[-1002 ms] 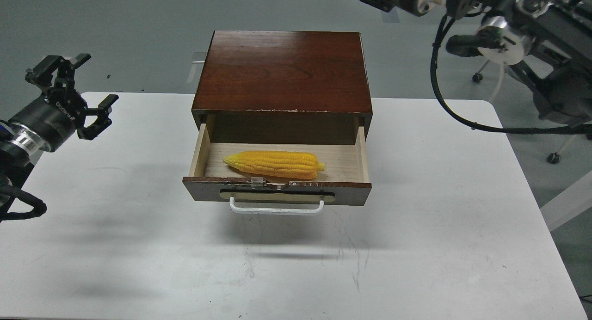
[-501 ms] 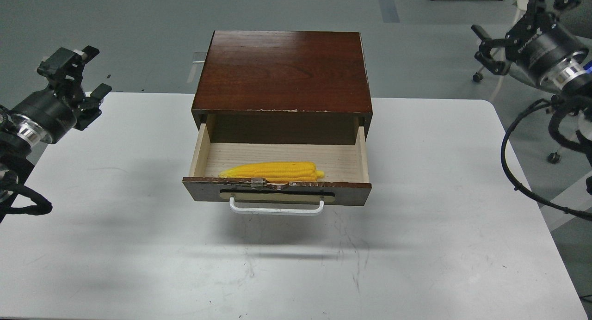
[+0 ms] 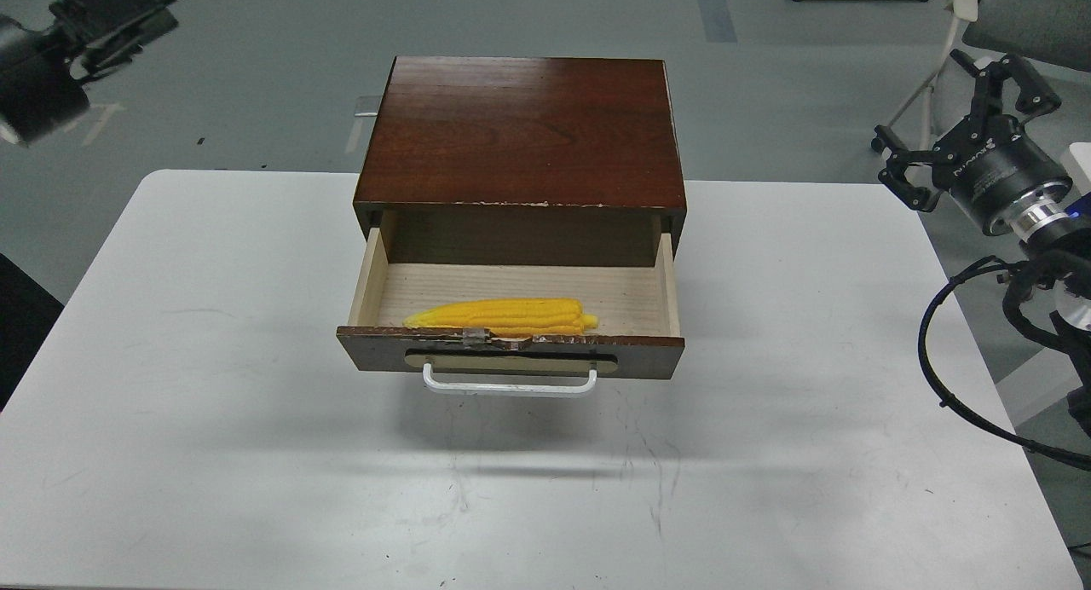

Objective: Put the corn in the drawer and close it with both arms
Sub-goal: 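Raise the right gripper away from the drawer, then bring the left gripper down to the front of the drawer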

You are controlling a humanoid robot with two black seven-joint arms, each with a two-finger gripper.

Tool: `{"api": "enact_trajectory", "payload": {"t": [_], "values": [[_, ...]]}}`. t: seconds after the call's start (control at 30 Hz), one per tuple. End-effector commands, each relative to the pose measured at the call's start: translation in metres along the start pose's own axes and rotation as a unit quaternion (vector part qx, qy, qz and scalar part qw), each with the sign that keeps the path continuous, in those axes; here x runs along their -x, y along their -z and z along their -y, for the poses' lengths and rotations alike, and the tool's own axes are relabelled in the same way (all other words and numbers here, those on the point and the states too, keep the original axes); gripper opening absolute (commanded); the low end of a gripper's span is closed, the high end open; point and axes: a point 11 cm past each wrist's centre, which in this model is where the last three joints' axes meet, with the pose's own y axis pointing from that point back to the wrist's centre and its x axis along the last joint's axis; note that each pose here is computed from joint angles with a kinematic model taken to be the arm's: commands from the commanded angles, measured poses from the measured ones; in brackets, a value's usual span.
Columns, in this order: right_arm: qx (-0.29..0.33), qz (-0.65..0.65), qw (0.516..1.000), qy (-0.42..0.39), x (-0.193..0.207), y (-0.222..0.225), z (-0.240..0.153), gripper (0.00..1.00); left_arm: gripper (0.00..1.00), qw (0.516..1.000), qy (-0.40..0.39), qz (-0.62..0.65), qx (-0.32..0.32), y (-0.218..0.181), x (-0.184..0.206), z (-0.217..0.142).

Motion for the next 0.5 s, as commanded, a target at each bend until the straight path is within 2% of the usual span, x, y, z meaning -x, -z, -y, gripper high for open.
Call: {"api": "enact_trajectory", "payload": {"t": [0.0, 0.03, 0.07, 0.1, 0.13, 0.2, 0.23, 0.47], "values": [[0.003, -0.004, 1.0, -0.001, -0.001, 0.0, -0.001, 1.0, 0.83, 0.998, 0.044, -0.015, 0.03, -0.027, 0.013, -0.002], [0.005, -0.006, 1.0, -0.003, -0.002, 0.001, -0.002, 1.0, 0.7, 0.998, 0.059, -0.004, 0.033, -0.033, 0.02, -0.002], [0.005, -0.006, 1.0, -0.003, -0.002, 0.001, -0.002, 1.0, 0.7, 0.998, 0.06, -0.004, 0.033, -0.033, 0.02, -0.002], [0.008, -0.009, 1.0, -0.004, -0.004, 0.0, -0.003, 1.0, 0.6, 0.996, 0.077, 0.017, 0.033, -0.038, 0.026, -0.001], [0.014, -0.016, 1.0, -0.009, -0.007, 0.0, -0.006, 1.0, 0.36, 0.995, 0.09, 0.038, 0.028, -0.04, 0.031, -0.001], [0.028, -0.03, 0.999, -0.011, -0.011, -0.003, -0.009, 1.0, 0.09, 0.991, 0.109, 0.07, 0.02, -0.039, 0.038, 0.002], [0.037, -0.034, 0.999, -0.011, -0.011, -0.007, -0.01, 1.0, 0.01, 0.988, 0.123, 0.092, 0.016, -0.038, 0.043, 0.004], [0.041, -0.036, 0.998, -0.008, -0.009, -0.009, -0.009, 1.0, 0.0, 0.979, 0.166, 0.119, 0.022, -0.044, 0.068, 0.008]]}}
